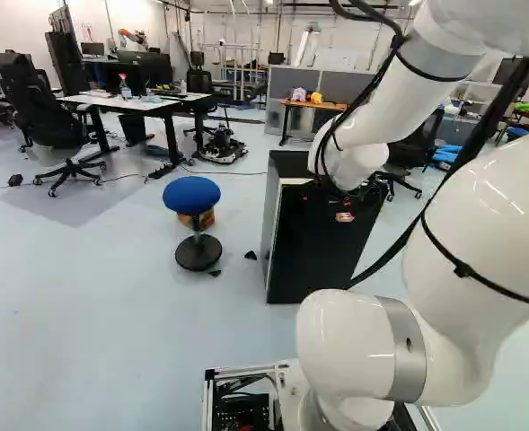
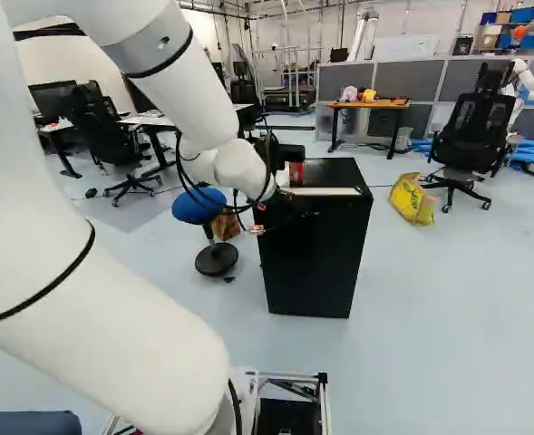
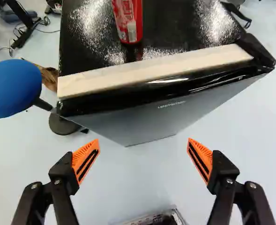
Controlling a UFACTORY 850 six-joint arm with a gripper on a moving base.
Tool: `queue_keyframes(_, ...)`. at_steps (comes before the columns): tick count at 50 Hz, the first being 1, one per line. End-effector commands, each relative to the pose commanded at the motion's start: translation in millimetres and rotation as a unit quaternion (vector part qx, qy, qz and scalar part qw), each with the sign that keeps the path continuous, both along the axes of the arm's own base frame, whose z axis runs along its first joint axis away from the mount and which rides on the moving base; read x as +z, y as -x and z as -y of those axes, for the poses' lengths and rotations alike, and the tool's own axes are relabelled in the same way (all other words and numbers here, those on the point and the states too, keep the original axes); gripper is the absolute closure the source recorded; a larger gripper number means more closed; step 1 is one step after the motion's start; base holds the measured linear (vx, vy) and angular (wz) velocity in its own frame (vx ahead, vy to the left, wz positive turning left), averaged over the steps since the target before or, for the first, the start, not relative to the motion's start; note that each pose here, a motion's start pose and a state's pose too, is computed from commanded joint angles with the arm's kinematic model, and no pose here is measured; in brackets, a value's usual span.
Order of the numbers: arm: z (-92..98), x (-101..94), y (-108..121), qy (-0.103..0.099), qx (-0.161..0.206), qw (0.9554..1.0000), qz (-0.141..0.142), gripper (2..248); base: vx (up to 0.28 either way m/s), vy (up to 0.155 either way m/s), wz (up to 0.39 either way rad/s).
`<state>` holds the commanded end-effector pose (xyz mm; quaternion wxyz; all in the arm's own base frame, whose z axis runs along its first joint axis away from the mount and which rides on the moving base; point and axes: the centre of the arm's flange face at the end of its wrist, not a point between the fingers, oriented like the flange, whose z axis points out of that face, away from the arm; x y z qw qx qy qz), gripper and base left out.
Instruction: Grab a drink from the fridge
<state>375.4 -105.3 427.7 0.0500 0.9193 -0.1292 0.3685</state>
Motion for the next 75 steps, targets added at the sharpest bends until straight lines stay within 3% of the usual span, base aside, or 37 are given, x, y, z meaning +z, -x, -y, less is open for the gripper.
queue_keyframes(13,1.9,7.2,-6.5,0.015,0.000,0.9985,0.053,3,0.000,0.000,0.000)
queue_keyframes(30,3.8,15.7,-13.1,0.032,0.000,0.9931,0.112,3,0.000,0.000,0.000)
queue_keyframes(75,12.0,-4.8,-60.4,0.057,0.005,0.9772,0.204,3,0.000,0.000,0.000)
